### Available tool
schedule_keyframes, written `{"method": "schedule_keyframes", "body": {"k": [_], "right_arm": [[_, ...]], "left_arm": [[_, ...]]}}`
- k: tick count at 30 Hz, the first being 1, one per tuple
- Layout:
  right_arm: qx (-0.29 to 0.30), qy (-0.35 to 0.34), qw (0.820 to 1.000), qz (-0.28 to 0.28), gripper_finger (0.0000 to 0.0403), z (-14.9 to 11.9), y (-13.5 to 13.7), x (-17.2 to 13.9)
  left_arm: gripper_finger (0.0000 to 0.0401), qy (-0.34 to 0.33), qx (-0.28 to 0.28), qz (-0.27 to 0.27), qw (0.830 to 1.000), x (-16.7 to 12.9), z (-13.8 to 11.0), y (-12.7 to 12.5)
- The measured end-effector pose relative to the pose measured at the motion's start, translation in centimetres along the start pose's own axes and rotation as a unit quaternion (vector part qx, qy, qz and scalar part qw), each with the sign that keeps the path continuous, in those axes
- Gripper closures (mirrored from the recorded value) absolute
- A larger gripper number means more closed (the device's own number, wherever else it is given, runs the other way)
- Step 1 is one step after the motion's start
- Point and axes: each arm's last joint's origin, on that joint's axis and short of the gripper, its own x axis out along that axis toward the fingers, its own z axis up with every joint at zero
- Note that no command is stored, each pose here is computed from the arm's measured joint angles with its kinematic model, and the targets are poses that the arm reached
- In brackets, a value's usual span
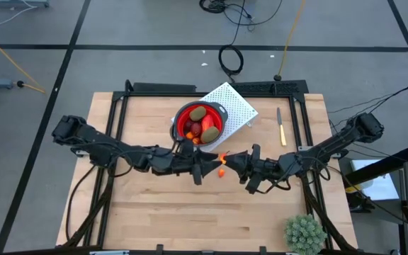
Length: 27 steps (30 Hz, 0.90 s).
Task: Pick & Place Fruit
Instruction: Put the pear into the red strainer bowl on the shelf
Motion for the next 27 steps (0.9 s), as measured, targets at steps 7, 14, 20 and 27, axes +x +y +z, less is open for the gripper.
{"method": "schedule_keyframes", "body": {"k": [7,14,20,27], "right_arm": [[0.023,0.0,1.0,0.008,0.03,-0.02,0.17,0.0],[0.03,0.005,0.999,0.017,0.03,-0.41,0.34,0.21],[0.034,0.003,0.999,0.019,0.03,-0.63,0.31,0.37],[0.038,0.002,0.999,0.019,0.03,-0.7,0.29,0.42]], "left_arm": [[0.0189,0.004,-0.007,-0.009,1.0,0.34,0.55,0.46],[0.0189,0.005,-0.022,-0.008,1.0,0.45,0.72,0.67],[0.019,0.016,-0.02,-0.016,1.0,0.45,0.64,0.64],[0.019,0.026,-0.018,-0.008,0.999,0.44,0.43,0.8]]}}
